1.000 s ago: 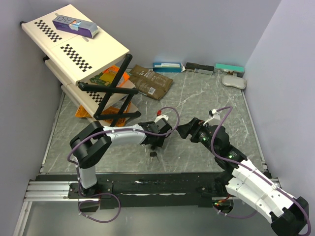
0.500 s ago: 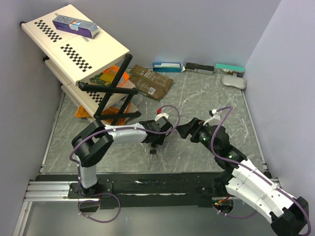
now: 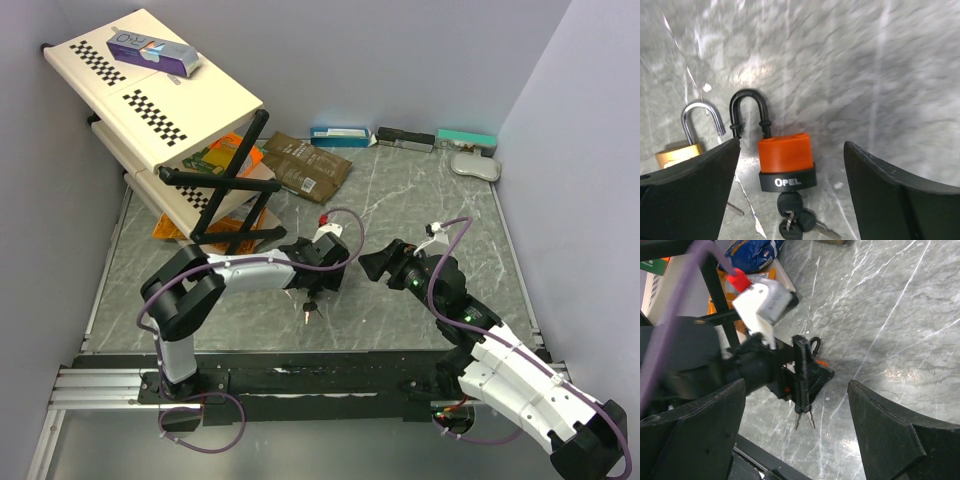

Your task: Unlock with the key

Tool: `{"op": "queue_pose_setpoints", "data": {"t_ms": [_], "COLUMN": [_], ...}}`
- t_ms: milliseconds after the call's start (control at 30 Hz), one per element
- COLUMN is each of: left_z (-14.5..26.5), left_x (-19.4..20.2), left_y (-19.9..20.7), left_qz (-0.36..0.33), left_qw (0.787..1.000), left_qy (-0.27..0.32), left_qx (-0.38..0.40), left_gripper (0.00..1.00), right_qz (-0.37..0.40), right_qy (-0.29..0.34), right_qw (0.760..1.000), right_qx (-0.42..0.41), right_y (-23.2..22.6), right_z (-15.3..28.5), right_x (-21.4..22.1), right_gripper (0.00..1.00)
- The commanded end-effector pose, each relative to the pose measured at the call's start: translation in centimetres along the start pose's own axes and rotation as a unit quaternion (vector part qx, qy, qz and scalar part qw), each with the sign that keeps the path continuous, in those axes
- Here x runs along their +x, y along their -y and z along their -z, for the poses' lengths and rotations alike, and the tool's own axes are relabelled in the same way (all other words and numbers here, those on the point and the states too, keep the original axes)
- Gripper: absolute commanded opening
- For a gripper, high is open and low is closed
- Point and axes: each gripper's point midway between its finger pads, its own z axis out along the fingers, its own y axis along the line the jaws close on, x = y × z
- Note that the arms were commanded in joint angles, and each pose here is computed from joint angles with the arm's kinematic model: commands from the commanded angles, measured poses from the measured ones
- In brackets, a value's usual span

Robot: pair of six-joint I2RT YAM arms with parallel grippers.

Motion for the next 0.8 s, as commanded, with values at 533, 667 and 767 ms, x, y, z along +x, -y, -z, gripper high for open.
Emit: {"op": "queue_pose_setpoints", "data": {"t_ms": [533, 667, 767], "left_z": [14.9, 18.9, 21.2], "left_x": [-15.5, -16.5, -16.6], "left_y": [1.1, 0.4, 0.3], "left_qz": [0.068, 0.048, 0.031], "left_qw": [0.912, 0.886, 0.876], "left_qy": [0.324, 0.358, 0.366], "left_qx": [0.244, 0.292, 0.313], "left_gripper": [0.99, 0.99, 0.99], "right_qz": [0.03, 0.067, 0.101], "right_qy": [0.039, 0.068, 0.084], "right_qw": [0.997, 0.994, 0.99], "right_qx": [0.053, 0.052, 0.042], "right_y": [4.2, 3.6, 3.1], "right_z": [0.4, 1.9, 2.8], "right_x": [-4.8, -6.4, -7.1], "right_gripper": [0.9, 0.9, 0.9]}}
